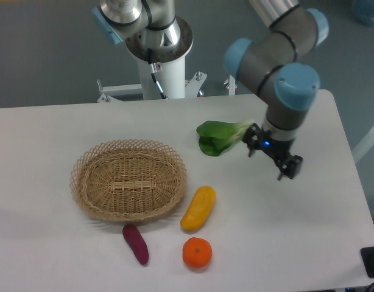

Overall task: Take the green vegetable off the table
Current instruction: 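Move the open gripper over the green bok choy, then lower the gripper onto the bok choy stem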

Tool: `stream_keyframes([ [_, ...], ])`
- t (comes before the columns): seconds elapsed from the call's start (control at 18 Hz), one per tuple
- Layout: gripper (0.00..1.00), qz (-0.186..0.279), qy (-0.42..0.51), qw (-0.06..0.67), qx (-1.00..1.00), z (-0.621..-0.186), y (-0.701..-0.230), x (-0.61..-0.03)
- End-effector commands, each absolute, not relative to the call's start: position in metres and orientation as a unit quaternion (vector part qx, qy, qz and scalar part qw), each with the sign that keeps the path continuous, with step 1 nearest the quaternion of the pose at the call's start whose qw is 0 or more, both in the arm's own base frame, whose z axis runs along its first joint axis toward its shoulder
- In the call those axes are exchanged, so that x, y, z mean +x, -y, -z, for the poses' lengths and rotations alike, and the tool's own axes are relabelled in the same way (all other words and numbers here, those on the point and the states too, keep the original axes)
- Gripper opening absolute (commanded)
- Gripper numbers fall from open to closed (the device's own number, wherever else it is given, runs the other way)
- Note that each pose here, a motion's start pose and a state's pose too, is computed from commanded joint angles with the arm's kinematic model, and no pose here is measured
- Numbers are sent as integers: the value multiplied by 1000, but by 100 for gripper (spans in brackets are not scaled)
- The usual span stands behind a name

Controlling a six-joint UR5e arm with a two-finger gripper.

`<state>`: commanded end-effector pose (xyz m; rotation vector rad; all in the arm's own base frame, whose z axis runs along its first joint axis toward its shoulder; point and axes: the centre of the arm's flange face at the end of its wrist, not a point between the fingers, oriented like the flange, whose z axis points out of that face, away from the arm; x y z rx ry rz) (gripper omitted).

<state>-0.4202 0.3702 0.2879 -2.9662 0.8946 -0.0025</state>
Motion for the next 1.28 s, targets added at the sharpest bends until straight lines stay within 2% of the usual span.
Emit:
stream_keyframes([
  [0.39, 100, 42, -325, -31, -944, -243, -340, -387],
  [1.28, 100, 29, -317, -36, -947, -206, -311, -376],
])
